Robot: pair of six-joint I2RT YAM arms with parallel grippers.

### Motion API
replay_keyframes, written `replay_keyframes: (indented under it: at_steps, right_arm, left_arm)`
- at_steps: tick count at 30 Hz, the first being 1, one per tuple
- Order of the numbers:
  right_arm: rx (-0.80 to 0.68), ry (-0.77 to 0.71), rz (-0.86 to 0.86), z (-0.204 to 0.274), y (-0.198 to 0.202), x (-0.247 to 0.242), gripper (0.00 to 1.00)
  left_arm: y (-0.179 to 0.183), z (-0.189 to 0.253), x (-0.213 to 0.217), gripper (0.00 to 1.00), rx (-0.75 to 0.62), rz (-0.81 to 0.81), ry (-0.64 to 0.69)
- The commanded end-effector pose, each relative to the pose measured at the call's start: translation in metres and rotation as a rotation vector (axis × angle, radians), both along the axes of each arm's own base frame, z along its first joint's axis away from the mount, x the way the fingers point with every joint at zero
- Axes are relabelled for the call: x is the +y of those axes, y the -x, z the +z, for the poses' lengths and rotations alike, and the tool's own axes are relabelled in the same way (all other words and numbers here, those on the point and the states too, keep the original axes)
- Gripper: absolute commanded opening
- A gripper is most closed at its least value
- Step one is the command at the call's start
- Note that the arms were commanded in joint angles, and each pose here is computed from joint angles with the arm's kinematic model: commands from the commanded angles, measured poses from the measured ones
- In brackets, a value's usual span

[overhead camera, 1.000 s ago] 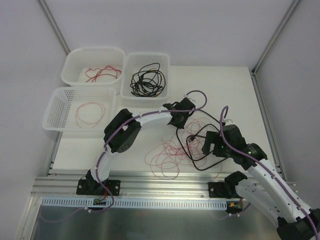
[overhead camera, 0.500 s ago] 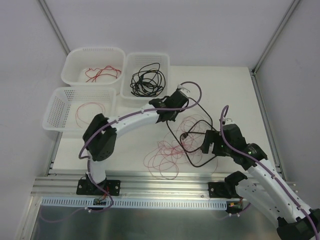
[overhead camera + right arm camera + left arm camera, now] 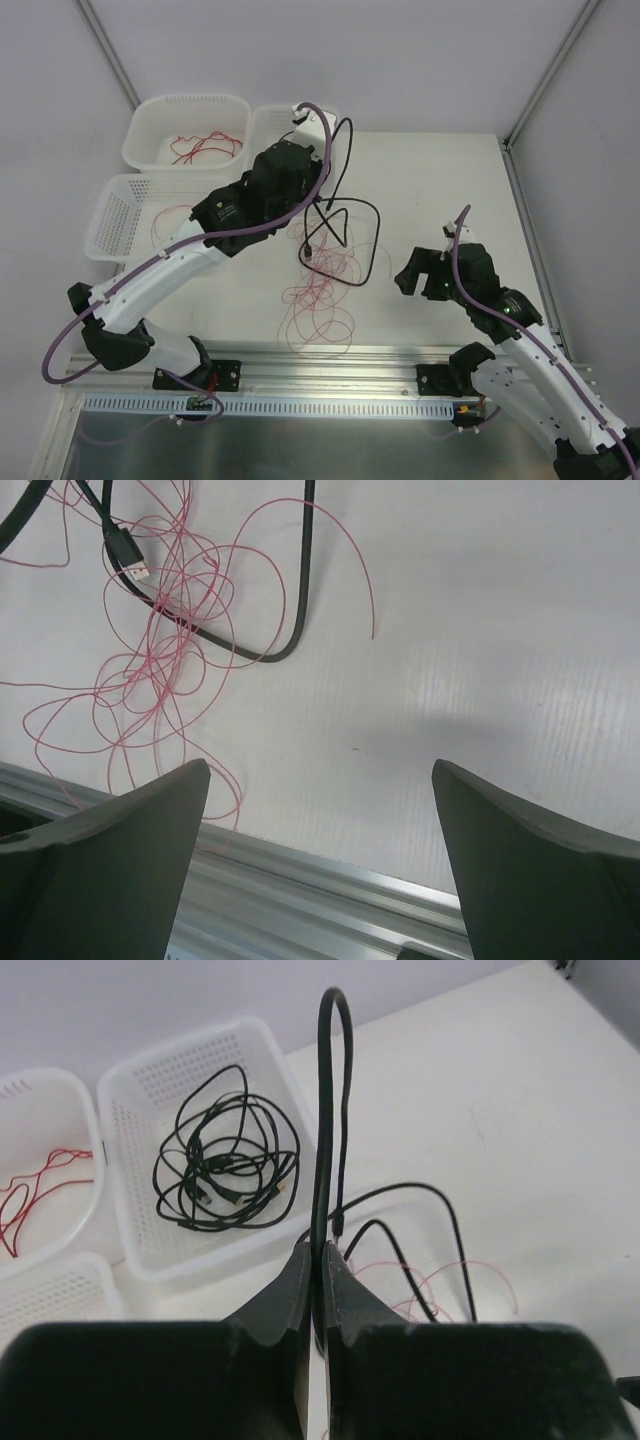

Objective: Untangle the cables

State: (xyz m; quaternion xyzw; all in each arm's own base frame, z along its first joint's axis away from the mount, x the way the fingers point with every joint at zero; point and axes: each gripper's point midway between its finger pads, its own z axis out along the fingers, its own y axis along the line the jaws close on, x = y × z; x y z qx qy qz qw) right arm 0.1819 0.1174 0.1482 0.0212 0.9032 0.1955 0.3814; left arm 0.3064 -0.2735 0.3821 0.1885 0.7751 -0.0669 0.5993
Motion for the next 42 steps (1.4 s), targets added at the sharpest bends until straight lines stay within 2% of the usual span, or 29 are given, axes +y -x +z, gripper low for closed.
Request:
replay_keyframes:
  at_steps: [1, 5, 9, 12, 17, 24, 34, 37, 38, 40, 41, 42]
  right_arm:
    - [-0.069, -0.105, 0.070, 0.035, -0.016, 0.027, 0.99]
    - [-0.109, -0.180, 0.145, 0.057, -0.025, 0.050, 0.98]
    - [-0.219, -0.282, 0.379, 0.097, -0.018, 0.087, 0.94]
    - [-0.315, -0.254, 0.537, 0.119, -0.007, 0.102, 0.94]
    - [-0.374, -0.234, 0.708, 0.144, 0.011, 0.118, 0.92]
    - [-0.383, -0.244, 0.803, 0.157, 0.017, 0.141, 0.89]
    - [-0.329, -0.181, 0.809, 0.123, -0.008, 0.169, 0.83]
    - [-0.317, -0.184, 0.826, 0.121, -0.010, 0.175, 0.72]
    - [-0.313, -0.190, 0.838, 0.123, -0.008, 0.177, 0.58]
    - [-0.312, -0.193, 0.847, 0.127, -0.005, 0.177, 0.45]
    - [-0.330, -0.199, 0.844, 0.136, -0.005, 0.176, 0.32]
    - [-0.338, -0.194, 0.838, 0.141, -0.004, 0.173, 0.24]
  left_arm:
    - [0.019, 0.054, 0.008, 0.00, -0.083, -0.042, 0.095]
    - [0.035, 0.071, 0.008, 0.00, -0.080, -0.098, 0.174]
    - [0.042, 0.075, 0.009, 0.00, -0.065, -0.119, 0.213]
    - [0.040, 0.073, 0.009, 0.00, -0.052, -0.103, 0.221]
    - [0.035, 0.059, -0.006, 0.00, -0.011, -0.115, 0.185]
    - [0.034, 0.051, -0.029, 0.00, 0.034, -0.163, 0.197]
    - [0.040, 0.056, -0.039, 0.00, 0.047, -0.196, 0.223]
    - [0.041, 0.054, -0.039, 0.00, 0.052, -0.196, 0.224]
    - [0.041, 0.053, -0.038, 0.00, 0.052, -0.193, 0.220]
    - [0.040, 0.048, -0.037, 0.00, 0.056, -0.182, 0.209]
    - [0.039, 0.045, -0.036, 0.11, 0.058, -0.177, 0.203]
    - [0.037, 0.038, -0.033, 0.20, 0.062, -0.156, 0.187]
